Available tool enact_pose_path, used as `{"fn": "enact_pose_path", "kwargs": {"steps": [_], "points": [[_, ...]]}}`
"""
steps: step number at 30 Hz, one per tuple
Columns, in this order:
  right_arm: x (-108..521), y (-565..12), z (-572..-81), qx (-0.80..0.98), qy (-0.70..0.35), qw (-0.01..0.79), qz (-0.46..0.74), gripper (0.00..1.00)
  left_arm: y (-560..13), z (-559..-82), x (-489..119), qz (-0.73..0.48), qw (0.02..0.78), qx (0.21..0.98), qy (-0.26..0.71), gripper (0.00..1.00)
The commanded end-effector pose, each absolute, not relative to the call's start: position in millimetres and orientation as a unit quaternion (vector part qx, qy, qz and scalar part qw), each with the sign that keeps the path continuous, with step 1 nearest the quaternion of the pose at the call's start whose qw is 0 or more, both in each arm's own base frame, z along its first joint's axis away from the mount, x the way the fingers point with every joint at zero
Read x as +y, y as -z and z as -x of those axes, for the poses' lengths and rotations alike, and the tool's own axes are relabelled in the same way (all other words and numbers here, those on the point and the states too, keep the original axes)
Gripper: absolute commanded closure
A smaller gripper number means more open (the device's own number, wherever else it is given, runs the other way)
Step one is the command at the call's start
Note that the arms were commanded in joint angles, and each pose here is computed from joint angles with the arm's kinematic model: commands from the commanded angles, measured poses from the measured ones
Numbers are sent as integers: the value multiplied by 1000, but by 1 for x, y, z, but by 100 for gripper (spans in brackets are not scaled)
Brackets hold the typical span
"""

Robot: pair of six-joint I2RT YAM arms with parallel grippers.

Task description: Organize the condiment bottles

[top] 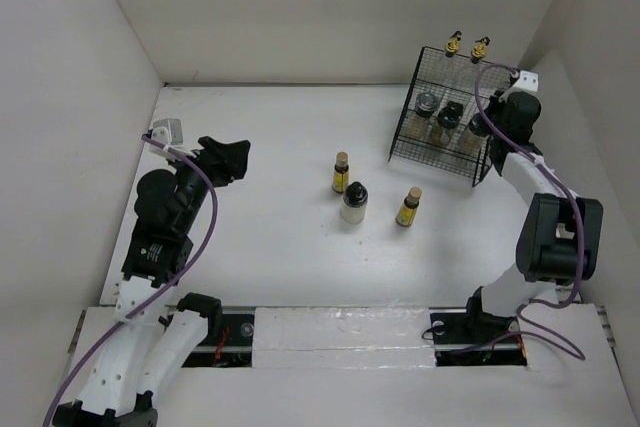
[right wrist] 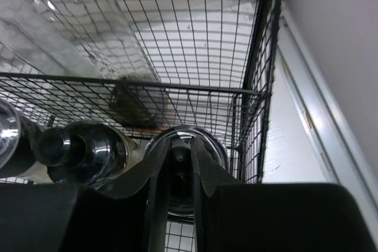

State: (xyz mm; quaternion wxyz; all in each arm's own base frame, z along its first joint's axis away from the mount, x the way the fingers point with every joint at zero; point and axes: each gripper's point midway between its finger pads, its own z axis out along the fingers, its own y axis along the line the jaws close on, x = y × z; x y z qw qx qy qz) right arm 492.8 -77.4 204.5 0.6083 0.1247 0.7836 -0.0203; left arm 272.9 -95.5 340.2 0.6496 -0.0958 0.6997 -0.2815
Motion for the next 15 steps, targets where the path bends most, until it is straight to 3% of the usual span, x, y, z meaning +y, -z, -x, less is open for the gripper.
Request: {"fn": "enact_pose_path", "kwargs": {"steps": [1, 3, 4, 8, 11, 14, 15], "points": [[-75, -235, -504, 748, 25, 652, -125, 90, -351, -274, -97, 88, 665, 683, 289, 36], [-70, -233, -504, 752, 25, 648, -118, 80, -351, -274, -97, 88, 665, 683, 289, 35], [-72, -233, -503, 752, 29, 647, -121, 67, -351, -275, -95, 91, 667, 682, 287, 35], [-66, -260, -498, 735, 25, 667, -116, 40, -353, -275, -97, 88, 665, 683, 289, 34], [-46, -297, -482, 712, 23, 695, -97, 29, -355, -274, -93, 94, 671, 678, 285, 34], [2, -316, -464, 702, -3, 710, -54, 27, -352, -276, -96, 90, 665, 683, 288, 34], [22, -318, -459, 702, -25, 711, -32, 31, -352, -276, -96, 90, 665, 683, 288, 34]]}}
